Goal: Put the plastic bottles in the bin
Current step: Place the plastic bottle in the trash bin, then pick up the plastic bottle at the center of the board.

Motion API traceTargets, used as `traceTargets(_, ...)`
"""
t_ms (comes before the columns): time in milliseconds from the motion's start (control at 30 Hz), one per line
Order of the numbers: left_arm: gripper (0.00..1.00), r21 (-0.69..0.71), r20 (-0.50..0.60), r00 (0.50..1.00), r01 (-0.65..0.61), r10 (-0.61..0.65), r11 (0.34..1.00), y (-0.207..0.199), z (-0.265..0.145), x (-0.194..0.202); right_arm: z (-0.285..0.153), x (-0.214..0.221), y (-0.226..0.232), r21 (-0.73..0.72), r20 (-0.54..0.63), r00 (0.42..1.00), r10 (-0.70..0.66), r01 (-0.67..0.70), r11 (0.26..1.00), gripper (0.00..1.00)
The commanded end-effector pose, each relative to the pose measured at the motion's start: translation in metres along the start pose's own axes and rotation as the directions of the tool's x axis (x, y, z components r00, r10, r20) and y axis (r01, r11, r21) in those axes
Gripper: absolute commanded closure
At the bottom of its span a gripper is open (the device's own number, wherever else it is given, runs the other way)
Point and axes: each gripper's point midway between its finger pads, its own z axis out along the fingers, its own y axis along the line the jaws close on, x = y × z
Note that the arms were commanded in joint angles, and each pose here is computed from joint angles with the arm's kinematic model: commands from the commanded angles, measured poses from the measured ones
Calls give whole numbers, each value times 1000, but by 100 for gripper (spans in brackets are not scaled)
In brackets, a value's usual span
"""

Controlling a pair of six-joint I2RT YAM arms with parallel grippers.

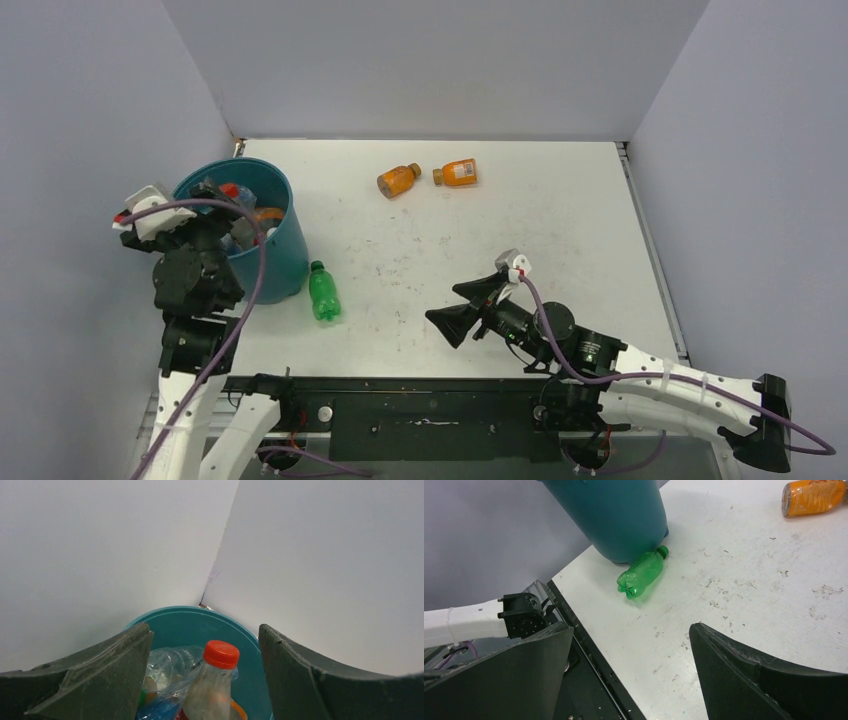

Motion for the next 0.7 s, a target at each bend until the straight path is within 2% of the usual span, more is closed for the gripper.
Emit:
traceTargets(0, 28, 43, 56, 993, 98, -100, 994, 2, -18, -39, 5, -24, 16, -51, 74, 997, 9, -5, 999, 10)
traceTargets(100, 36, 137, -29, 984, 176, -174, 975, -21, -23, -35, 10, -18, 12, -31, 67, 998, 16, -14, 999, 10)
traceTargets(167, 42, 184, -110, 981, 177, -158, 967, -37, -21, -22, 13, -15, 9, -12, 60, 998, 25, -24, 1000, 10)
traceTargets(267, 60, 136, -233, 969, 113, -79, 984, -41, -10, 15, 18, -12, 8, -4, 52, 998, 30, -30, 1000, 10)
traceTargets(333, 70, 114, -265, 963, 81, -48, 990, -39, -4, 33, 19, -13, 9, -5, 52, 998, 29, -28, 1000, 10)
traceTargets(500, 74, 245, -315, 944, 181, -98, 952, -71, 4, 56, 20, -11, 9, -10, 51, 998, 26, -25, 1000, 10)
traceTargets(567, 75, 232, -354, 929, 199, -108, 952, -75, 10, 70, 19, -11, 8, -8, 53, 998, 27, -26, 1000, 10)
traceTargets(667, 77, 130, -388, 912, 196, -132, 972, -57, 22, 93, 18, -12, 9, -15, 58, 998, 30, -29, 999, 10)
